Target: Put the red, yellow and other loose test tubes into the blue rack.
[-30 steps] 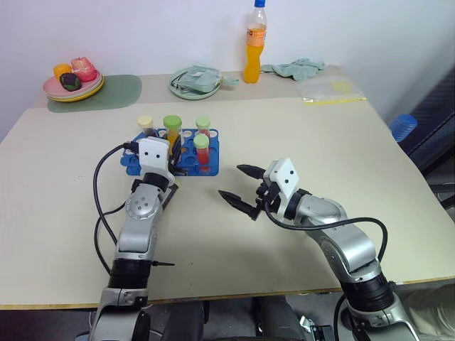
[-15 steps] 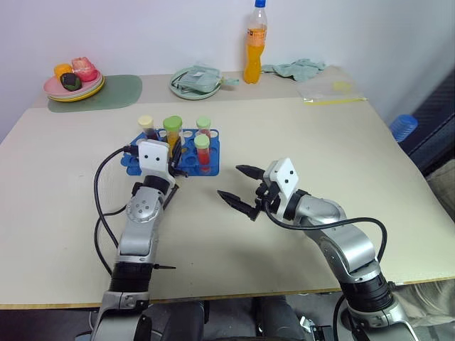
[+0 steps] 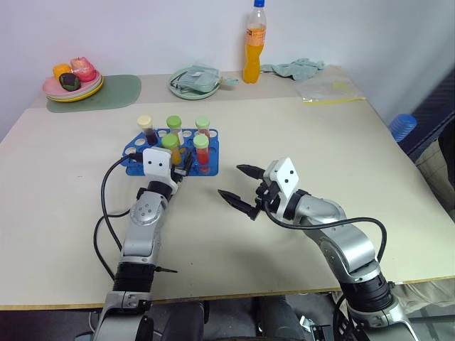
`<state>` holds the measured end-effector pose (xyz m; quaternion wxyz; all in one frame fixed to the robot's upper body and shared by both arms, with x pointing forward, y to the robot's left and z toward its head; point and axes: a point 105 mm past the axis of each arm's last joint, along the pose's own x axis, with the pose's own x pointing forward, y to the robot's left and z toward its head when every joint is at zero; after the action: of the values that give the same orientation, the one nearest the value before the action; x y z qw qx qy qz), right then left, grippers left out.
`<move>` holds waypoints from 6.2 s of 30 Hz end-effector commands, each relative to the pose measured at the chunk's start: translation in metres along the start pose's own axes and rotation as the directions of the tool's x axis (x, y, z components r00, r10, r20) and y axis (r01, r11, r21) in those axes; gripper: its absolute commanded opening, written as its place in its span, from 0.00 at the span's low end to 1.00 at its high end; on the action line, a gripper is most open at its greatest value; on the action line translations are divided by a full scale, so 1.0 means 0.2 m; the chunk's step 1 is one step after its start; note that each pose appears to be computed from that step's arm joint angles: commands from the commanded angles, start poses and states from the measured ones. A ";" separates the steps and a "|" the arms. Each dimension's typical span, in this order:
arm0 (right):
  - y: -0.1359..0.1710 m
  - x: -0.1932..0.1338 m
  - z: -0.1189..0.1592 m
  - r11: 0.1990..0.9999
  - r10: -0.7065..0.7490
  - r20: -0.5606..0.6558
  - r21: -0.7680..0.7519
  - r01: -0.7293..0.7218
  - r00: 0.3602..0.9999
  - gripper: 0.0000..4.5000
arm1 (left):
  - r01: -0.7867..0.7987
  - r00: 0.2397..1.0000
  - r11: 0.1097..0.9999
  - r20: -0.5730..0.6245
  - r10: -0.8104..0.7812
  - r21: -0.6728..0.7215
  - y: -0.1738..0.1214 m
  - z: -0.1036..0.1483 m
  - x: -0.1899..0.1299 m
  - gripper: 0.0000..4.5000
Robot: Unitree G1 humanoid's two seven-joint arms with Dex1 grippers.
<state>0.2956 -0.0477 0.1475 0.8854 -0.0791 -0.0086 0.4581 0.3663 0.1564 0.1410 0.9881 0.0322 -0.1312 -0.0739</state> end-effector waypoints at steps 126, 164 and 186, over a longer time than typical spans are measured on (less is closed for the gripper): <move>0.07 -0.06 0.07 0.976 0.205 0.042 0.063 -0.207 0.978 0.94 | -0.462 0.869 0.855 -0.075 0.490 0.236 0.82 0.58 -0.08 0.19; 0.09 -0.03 0.08 0.981 0.175 0.061 0.067 -0.179 0.983 0.94 | -0.275 0.960 0.951 -0.018 0.280 0.143 0.26 -0.01 0.01 0.19; 0.08 -0.03 0.07 0.982 0.168 0.068 0.076 -0.173 0.983 0.94 | -0.331 0.942 0.941 0.091 0.324 0.071 0.27 -0.06 -0.02 0.62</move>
<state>0.2794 -0.0431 0.1472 0.8480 -0.0314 0.0166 0.5288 0.3756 0.2051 0.1285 0.9820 0.0471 -0.1613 0.0865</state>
